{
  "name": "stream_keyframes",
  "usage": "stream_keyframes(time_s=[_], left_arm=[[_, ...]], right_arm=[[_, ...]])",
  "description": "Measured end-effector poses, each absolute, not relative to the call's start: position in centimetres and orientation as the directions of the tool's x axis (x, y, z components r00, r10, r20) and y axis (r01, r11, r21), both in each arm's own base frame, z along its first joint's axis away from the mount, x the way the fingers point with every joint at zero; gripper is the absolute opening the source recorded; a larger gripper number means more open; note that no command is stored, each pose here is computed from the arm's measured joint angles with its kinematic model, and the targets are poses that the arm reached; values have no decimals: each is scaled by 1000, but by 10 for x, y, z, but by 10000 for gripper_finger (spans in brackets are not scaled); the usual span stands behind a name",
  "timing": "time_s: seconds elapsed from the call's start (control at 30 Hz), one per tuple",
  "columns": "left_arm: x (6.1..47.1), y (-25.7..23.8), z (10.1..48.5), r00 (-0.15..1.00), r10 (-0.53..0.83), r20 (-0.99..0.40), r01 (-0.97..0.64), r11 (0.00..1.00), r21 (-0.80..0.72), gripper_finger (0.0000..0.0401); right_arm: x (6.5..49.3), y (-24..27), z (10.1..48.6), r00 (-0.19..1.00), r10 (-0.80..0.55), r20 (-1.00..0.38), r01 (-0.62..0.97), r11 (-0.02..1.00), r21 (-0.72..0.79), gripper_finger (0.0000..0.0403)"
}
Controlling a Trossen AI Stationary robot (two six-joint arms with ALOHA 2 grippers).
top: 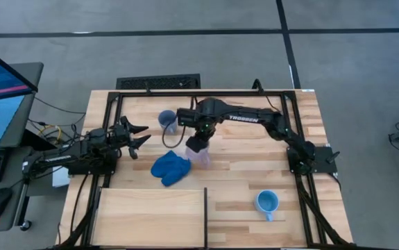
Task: Stack small to large cups/mugs on shelf
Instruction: Move the violet mug from the top right to the center on the table
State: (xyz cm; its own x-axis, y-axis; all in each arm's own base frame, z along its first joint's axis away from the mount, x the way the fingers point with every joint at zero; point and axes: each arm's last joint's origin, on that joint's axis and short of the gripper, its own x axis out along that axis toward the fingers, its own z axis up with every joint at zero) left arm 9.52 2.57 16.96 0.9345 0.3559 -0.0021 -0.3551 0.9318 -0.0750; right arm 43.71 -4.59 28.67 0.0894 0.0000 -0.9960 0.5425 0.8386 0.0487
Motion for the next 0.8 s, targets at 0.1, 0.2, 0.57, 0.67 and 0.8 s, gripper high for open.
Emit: stream_keyframes(time_s=[0.1, 0.2, 0.57, 0.67, 0.8], left_arm=[[95, 26, 170, 934, 358, -3, -357, 931, -75, 180], [95, 26, 170, 934, 357, -2, -356, 931, -75, 180], [95, 26, 170, 934, 357, -2, -356, 931, -75, 180], [95, 26, 170, 934, 357, -2, -357, 931, -75, 180], [95, 26, 170, 934, 357, -2, -357, 931, -75, 180]], right_arm=[[431, -55, 293, 85, 5, -996, 563, 825, 52, 23], [430, -63, 297, 110, 14, -994, 573, 816, 75, 23], [426, -94, 291, 91, 5, -996, 629, 775, 61, 23], [425, -97, 291, 91, 6, -996, 646, 761, 63, 23], [427, -91, 291, 91, 7, -996, 639, 767, 64, 23]])
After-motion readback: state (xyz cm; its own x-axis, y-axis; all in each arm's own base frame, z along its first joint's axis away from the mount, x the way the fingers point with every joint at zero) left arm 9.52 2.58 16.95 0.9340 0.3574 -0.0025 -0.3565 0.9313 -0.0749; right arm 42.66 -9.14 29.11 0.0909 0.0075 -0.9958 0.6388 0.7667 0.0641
